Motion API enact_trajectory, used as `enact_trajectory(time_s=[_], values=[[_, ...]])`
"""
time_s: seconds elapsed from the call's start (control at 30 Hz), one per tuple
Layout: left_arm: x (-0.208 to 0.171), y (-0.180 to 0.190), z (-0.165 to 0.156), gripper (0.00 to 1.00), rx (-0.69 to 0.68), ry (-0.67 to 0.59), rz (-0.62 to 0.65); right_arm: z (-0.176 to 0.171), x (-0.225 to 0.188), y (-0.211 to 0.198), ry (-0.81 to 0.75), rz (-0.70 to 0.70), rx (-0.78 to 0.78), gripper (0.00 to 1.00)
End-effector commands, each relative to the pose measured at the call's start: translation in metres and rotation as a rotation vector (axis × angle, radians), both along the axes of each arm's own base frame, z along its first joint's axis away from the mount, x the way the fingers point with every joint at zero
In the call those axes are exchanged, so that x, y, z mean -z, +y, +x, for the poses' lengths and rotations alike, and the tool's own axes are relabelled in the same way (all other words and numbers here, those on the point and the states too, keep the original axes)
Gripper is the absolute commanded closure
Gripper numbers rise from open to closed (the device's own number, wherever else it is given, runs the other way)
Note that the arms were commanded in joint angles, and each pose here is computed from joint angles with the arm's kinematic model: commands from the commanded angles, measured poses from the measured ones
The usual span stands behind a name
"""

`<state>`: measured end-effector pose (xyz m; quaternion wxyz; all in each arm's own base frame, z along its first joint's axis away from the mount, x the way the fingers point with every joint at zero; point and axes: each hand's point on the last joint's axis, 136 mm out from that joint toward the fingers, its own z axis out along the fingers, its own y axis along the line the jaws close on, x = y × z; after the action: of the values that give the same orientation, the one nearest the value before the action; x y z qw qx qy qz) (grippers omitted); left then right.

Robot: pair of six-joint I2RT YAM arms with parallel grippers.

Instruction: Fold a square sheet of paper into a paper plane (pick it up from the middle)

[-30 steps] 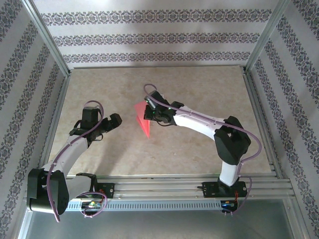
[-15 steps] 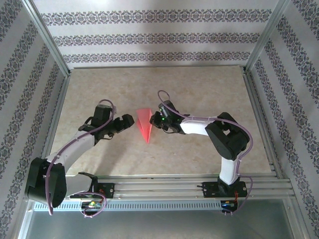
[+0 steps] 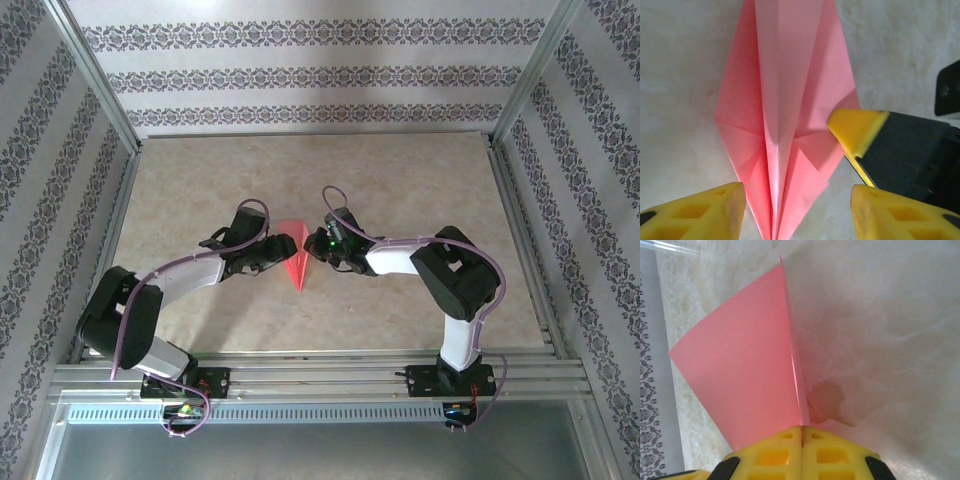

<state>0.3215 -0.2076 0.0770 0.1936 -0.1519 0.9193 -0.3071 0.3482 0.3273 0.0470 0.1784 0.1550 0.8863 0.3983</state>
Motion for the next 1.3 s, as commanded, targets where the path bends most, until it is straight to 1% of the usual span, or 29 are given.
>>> enact_trajectory(time_s=[0.0, 0.2, 0.33, 0.4, 0.53, 0.77, 0.9, 1.07, 1.2, 1.27], values=[[-0.009, -0.008, 0.016, 0.43, -0.01, -0.045, -0.009, 0.002, 0.0, -0.004, 0.004, 0.023, 0.007, 1.0], [0.006, -0.017, 0.022, 0.44, 0.017, -0.017, -0.02, 0.001, 0.003, -0.005, 0.014, 0.027, 0.011, 1.0], [0.013, -0.02, 0.028, 0.43, 0.028, -0.009, -0.006, 0.0, 0.007, -0.007, 0.025, 0.024, 0.017, 1.0], [0.015, -0.024, 0.031, 0.41, 0.041, -0.011, -0.014, 0.0, 0.009, -0.008, 0.029, 0.023, 0.02, 1.0], [0.021, -0.03, 0.033, 0.4, 0.054, 0.002, -0.03, 0.0, 0.012, -0.012, 0.037, 0.019, 0.031, 1.0], [0.04, -0.015, 0.025, 0.32, 0.025, 0.05, 0.048, -0.002, 0.017, -0.023, 0.05, 0.014, 0.063, 1.0], [0.044, -0.009, 0.021, 0.3, 0.007, 0.066, 0.07, -0.003, 0.016, -0.027, 0.049, 0.015, 0.076, 1.0], [0.04, -0.012, 0.022, 0.3, 0.011, 0.059, 0.053, -0.003, 0.013, -0.027, 0.048, 0.024, 0.076, 1.0], [0.022, -0.022, 0.027, 0.28, 0.06, 0.024, 0.019, -0.003, 0.013, -0.022, 0.055, 0.042, 0.063, 1.0], [0.013, -0.026, 0.026, 0.28, 0.076, 0.01, -0.006, -0.003, 0.012, -0.022, 0.055, 0.047, 0.064, 0.98]])
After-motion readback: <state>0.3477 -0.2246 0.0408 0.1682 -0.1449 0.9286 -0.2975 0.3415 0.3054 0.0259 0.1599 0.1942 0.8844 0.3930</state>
